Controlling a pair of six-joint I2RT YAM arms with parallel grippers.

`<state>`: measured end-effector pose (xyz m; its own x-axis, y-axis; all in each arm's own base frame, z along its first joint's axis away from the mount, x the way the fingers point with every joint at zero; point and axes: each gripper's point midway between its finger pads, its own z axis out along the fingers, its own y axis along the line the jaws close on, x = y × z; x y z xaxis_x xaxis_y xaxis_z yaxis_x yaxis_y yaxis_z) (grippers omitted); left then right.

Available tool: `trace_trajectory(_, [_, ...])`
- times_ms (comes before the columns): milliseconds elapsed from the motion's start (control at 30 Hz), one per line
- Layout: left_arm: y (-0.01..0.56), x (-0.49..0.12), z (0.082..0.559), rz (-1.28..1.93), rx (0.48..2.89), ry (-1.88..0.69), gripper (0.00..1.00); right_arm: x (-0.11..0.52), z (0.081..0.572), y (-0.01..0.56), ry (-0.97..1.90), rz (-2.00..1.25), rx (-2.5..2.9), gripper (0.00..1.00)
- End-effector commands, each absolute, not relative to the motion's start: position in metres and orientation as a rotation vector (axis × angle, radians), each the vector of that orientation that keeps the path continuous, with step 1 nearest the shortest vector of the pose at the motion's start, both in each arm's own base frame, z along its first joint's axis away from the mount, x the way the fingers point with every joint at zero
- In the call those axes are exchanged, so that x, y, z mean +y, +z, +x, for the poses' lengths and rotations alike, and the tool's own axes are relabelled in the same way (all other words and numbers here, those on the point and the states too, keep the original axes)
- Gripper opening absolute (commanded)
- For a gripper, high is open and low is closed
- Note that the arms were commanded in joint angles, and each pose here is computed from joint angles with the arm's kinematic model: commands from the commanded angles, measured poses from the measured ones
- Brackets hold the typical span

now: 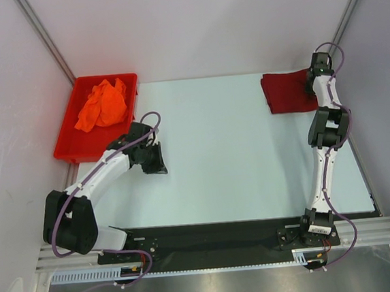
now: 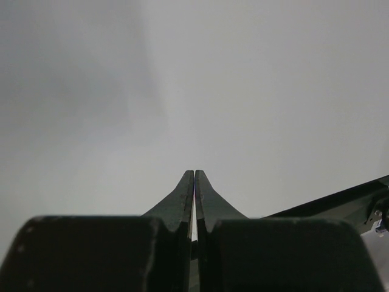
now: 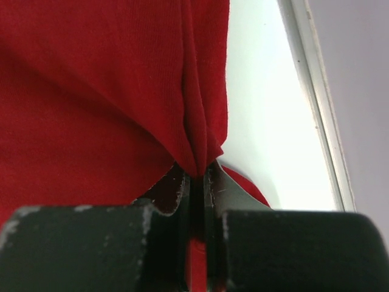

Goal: Fold and stack the t-shirts
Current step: Neatly place the folded tshirt to the corner

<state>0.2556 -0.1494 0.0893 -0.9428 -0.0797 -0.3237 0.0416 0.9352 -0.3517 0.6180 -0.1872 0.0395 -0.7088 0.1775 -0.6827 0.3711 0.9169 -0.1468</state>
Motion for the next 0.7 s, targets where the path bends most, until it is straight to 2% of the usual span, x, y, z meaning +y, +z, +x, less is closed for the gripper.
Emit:
trace_trajectory(0, [0.093, -0.152, 0.256, 0.007, 2.732, -0.535, 0.06, -0.215, 0.62, 0.044, -0.437, 0.443, 2.316, 0.0])
trace_trajectory(333, [0.094, -0.15, 0.251, 0.007, 2.733, -0.534, 0.06, -0.209, 0.626, 0.049, -0.433, 0.389, 2.302, 0.01])
trace_trajectory(367, [0.093, -0.151, 0.25, 0.009, 2.735, -0.536, 0.06, -0.207, 0.627, 0.049, -0.43, 0.379, 2.302, 0.05])
trace_trajectory(433, [0.093, -0.15, 0.25, 0.009, 2.735, -0.535, 0.06, -0.207, 0.63, 0.051, -0.444, 0.379, 2.288, 0.26])
trace_trajectory(567, [0.093, -0.149, 0.249, 0.015, 2.734, -0.533, 0.06, -0.211, 0.634, 0.057, -0.51, 0.377, 2.256, 0.48])
trace_trajectory(600, [0.094, -0.15, 0.249, 0.016, 2.733, -0.535, 0.06, -0.215, 0.631, 0.06, -0.549, 0.395, 2.249, 0.61])
trace_trajectory(667, [0.096, -0.151, 0.252, 0.015, 2.714, -0.544, 0.06, -0.219, 0.627, 0.067, -0.573, 0.42, 2.239, 0.69])
